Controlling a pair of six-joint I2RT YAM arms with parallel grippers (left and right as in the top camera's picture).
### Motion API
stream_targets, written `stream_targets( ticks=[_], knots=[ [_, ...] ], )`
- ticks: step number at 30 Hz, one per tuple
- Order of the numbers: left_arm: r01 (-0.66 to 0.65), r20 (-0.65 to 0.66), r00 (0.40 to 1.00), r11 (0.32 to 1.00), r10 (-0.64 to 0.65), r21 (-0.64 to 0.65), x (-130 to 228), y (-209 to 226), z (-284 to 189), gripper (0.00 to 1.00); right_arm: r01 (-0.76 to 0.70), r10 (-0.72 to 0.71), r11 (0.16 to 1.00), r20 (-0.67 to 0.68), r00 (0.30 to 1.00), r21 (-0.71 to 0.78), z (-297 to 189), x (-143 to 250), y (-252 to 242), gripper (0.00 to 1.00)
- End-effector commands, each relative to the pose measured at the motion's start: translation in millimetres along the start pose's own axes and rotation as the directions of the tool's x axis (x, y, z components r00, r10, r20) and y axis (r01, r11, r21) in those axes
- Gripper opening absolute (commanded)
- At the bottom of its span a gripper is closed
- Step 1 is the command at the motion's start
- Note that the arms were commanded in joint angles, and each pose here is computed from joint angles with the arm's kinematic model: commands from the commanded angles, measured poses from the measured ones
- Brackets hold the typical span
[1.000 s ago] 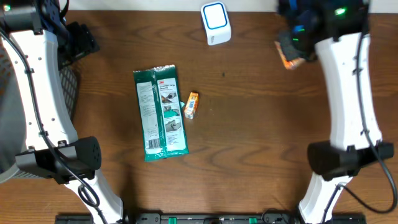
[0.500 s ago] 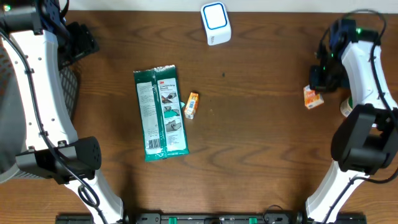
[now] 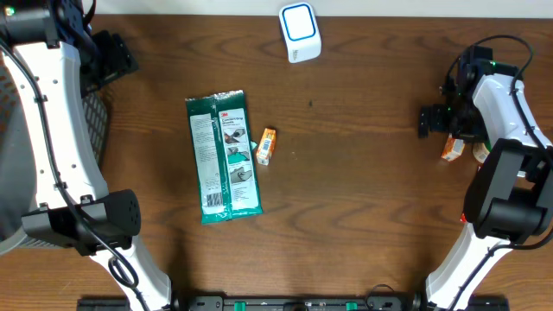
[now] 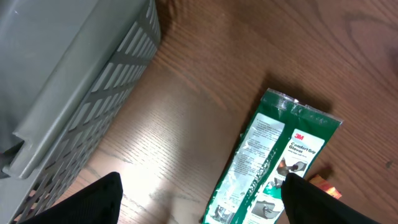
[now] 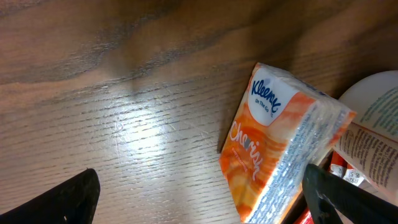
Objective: Scan the item barcode
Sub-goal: 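Carry the tissue pack to the right edge and set it down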
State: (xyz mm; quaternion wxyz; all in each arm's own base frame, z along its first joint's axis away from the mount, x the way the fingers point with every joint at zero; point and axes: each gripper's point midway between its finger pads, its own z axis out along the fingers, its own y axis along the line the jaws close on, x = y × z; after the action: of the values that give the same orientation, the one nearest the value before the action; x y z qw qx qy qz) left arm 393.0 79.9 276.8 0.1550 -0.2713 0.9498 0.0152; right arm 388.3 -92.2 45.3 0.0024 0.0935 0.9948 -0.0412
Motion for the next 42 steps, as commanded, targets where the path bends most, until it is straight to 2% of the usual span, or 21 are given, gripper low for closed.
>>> stream_targets(
  ticks=[1, 7, 14, 17, 18, 19, 20, 22, 23, 24, 26, 29, 32, 35, 38, 42],
  knots=[
    [-0.014, -0.051, 0.999, 0.999, 0.012, -0.034, 10.7, 8.2, 1.6, 0.82, -0.012, 0.012, 1.000, 0.001, 1.000, -0.008, 1.1, 0.3, -0.7, 0.99],
    [-0.014, -0.051, 0.999, 0.999, 0.012, -0.034, 10.7, 8.2, 1.6, 0.82, -0.014, 0.014, 1.000, 0.012, 1.000, -0.008, -2.6, -3.0, -1.2, 0.99],
    [-0.014, -0.051, 0.999, 0.999, 0.012, -0.034, 10.7, 8.2, 1.6, 0.83, -0.014, 0.014, 1.000, 0.011, 1.000, -0.005, -31.6, -5.5, -4.0, 0.99],
    [-0.014, -0.051, 0.999, 0.999, 0.012, -0.034, 10.7, 8.2, 1.6, 0.82, -0.011, 0.012, 0.998, 0.008, 1.000, -0.057, -34.7, -5.3, 5.6, 0.98],
    [-0.014, -0.051, 0.999, 0.999, 0.012, -0.034, 10.7, 8.2, 1.6, 0.82, -0.010, 0.011, 0.996, 0.008, 1.000, -0.093, -35.0, -5.3, 12.0, 0.91],
    [-0.014, -0.051, 0.999, 0.999, 0.012, -0.034, 10.7, 8.2, 1.6, 0.82, -0.009, 0.011, 0.991, 0.010, 1.000, -0.131, -35.4, -5.8, 18.8, 0.76],
    [-0.014, -0.051, 0.999, 0.999, 0.012, -0.034, 10.7, 8.2, 1.6, 0.82, -0.009, 0.011, 0.985, 0.012, 1.000, -0.171, -35.9, -6.4, 25.6, 0.55],
    [-0.014, -0.051, 0.999, 0.999, 0.012, -0.034, 10.7, 8.2, 1.6, 0.82, -0.009, 0.009, 0.969, 0.002, 1.000, -0.248, -36.0, -3.7, 39.3, 0.26],
    [-0.014, -0.051, 0.999, 0.999, 0.012, -0.034, 10.7, 8.2, 1.6, 0.82, -0.009, 0.008, 0.963, -0.006, 1.000, -0.268, -34.3, -1.4, 43.7, 0.18],
    [-0.014, -0.051, 0.999, 0.999, 0.012, -0.034, 10.7, 8.2, 1.6, 0.82, -0.008, 0.005, 0.963, -0.010, 1.000, -0.271, -31.9, 0.0, 45.1, 0.15],
    [-0.014, -0.051, 0.999, 0.999, 0.012, -0.034, 10.7, 8.2, 1.6, 0.82, -0.003, -0.001, 0.965, -0.017, 1.000, -0.261, -21.9, 3.4, 46.5, 0.13],
    [-0.014, -0.051, 0.999, 0.999, 0.012, -0.034, 10.7, 8.2, 1.6, 0.82, 0.001, -0.003, 0.973, -0.011, 1.000, -0.229, -3.3, 5.7, 43.4, 0.20],
    [-0.014, -0.051, 0.999, 0.999, 0.012, -0.034, 10.7, 8.2, 1.6, 0.82, -0.004, 0.002, 0.984, -0.010, 1.000, -0.179, 15.9, 10.1, 35.7, 0.21],
    [-0.014, -0.051, 0.999, 0.999, 0.012, -0.034, 10.7, 8.2, 1.6, 0.82, -0.084, 0.084, 0.996, -0.011, 0.996, 0.007, 28.7, 13.8, 0.1, 0.19],
    [-0.014, -0.051, 0.999, 0.999, 0.012, -0.034, 10.7, 8.2, 1.6, 0.82, -0.143, 0.144, 0.974, 0.004, 0.990, 0.175, 24.6, 15.2, -34.1, 0.18],
    [-0.014, -0.051, 0.999, 0.999, 0.012, -0.034, 10.7, 8.2, 1.6, 0.82, -0.152, 0.149, 0.970, 0.030, 0.988, 0.188, 18.9, 7.7, -38.8, 0.20]
  ],
)
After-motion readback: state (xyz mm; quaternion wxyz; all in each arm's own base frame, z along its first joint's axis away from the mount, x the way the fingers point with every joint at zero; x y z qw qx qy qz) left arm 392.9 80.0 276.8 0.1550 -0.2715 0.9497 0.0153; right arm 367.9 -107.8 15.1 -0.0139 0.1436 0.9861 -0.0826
